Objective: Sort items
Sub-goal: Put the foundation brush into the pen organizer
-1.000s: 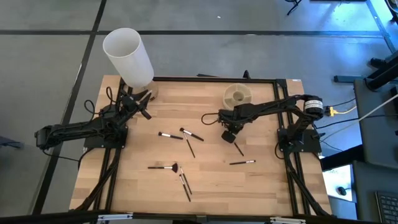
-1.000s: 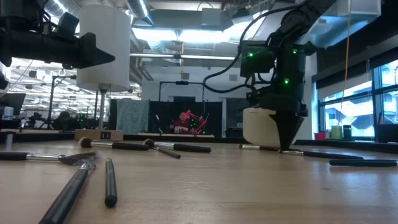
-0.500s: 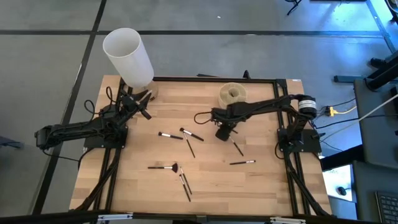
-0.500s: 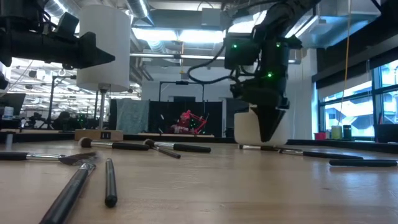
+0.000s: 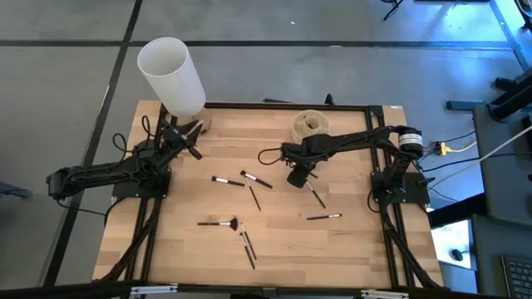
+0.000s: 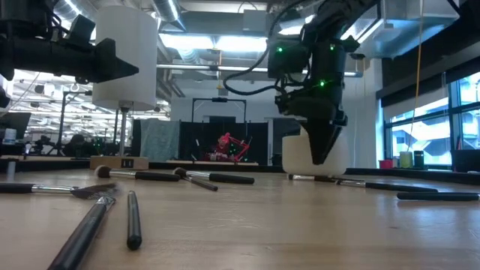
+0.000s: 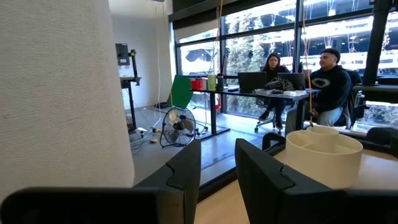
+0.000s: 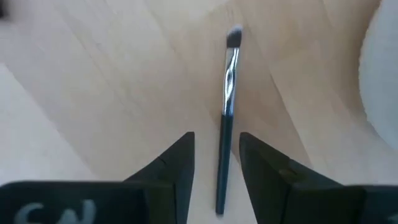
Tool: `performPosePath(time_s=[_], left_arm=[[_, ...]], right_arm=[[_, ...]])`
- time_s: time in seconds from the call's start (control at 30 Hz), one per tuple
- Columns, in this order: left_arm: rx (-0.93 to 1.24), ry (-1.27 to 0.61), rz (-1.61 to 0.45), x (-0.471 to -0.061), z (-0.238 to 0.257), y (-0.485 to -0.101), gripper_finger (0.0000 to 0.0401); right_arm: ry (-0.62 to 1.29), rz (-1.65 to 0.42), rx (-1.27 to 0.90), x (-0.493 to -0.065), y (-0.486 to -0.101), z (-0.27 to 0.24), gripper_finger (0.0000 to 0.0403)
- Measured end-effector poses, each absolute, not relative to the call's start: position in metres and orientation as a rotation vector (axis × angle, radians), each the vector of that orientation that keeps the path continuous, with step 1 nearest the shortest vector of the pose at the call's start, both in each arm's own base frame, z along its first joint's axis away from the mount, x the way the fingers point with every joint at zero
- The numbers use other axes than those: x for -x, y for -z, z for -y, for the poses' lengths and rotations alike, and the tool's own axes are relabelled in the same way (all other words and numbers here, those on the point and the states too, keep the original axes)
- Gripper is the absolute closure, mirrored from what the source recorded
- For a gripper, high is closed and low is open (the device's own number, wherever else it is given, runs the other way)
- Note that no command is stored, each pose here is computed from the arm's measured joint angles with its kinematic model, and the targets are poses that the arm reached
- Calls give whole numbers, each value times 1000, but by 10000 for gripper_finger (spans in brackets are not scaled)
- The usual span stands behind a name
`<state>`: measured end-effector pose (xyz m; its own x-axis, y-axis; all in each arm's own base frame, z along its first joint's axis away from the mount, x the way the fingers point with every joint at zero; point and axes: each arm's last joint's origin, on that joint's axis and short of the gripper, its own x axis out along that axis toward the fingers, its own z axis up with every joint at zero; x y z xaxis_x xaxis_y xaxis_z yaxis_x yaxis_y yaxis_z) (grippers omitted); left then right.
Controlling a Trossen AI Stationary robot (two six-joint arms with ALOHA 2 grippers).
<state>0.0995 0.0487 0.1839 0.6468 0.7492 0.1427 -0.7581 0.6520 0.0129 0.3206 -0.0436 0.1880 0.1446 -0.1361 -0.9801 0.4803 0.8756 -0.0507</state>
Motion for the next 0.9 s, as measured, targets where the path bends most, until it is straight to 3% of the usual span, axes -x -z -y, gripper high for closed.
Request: performPosePath(time_s=[0.2, 0.37, 0.53, 0.73, 0.9], left_arm=[[-68, -858, 131, -99, -49, -184, 306], [-65, -857, 133, -100, -49, -184, 306], [-43, -854, 142, -100, -49, -184, 306], [-44, -845, 145, -100, -48, -184, 306], [-82, -856, 140, -99, -49, -185, 306]], right_arm=[[493, -1449, -151, -320, -220, 22, 275], [475, -1403, 19, -326, -234, 10, 275], [263, -1304, 20, -343, -213, 8, 279], [322, -1269, -32, -355, -189, 34, 290], [386, -1303, -76, -354, -178, 64, 276]])
